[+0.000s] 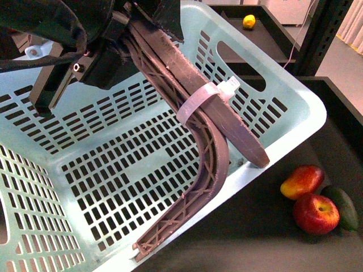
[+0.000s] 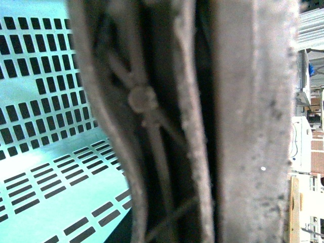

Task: Pick apple with right arm and hold basket with left

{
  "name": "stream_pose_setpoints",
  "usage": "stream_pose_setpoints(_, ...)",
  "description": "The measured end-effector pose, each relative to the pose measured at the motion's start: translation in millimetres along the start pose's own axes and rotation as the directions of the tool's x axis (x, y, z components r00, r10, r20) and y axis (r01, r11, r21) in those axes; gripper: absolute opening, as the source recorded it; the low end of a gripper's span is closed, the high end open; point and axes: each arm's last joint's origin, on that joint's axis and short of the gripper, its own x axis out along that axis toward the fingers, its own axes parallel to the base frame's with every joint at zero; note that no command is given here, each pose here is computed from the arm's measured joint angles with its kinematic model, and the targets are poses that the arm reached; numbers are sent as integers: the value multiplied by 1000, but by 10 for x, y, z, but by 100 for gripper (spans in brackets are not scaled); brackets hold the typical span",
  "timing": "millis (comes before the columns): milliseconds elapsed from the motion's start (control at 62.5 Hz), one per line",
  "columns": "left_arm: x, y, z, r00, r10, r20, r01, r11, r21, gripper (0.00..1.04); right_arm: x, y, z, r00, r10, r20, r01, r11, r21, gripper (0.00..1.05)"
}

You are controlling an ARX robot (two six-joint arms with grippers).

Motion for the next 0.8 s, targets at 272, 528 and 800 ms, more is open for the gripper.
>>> stream_pose_setpoints(272,1,-5,0,1000,-3,-5,3,1000,5,15,418,47,51,989,10,-151,-6,1000,27,96)
stream_pose_setpoints(528,2,-3,2,1000,-1,0,1,1000,5,15,1239,126,13,952,16,-306,-13,1000,14,96)
stream_pose_setpoints(800,2,-4,0,1000,-3,-4,3,1000,5,15,1955,141,-177,873,2,-489,-2,1000,1,96)
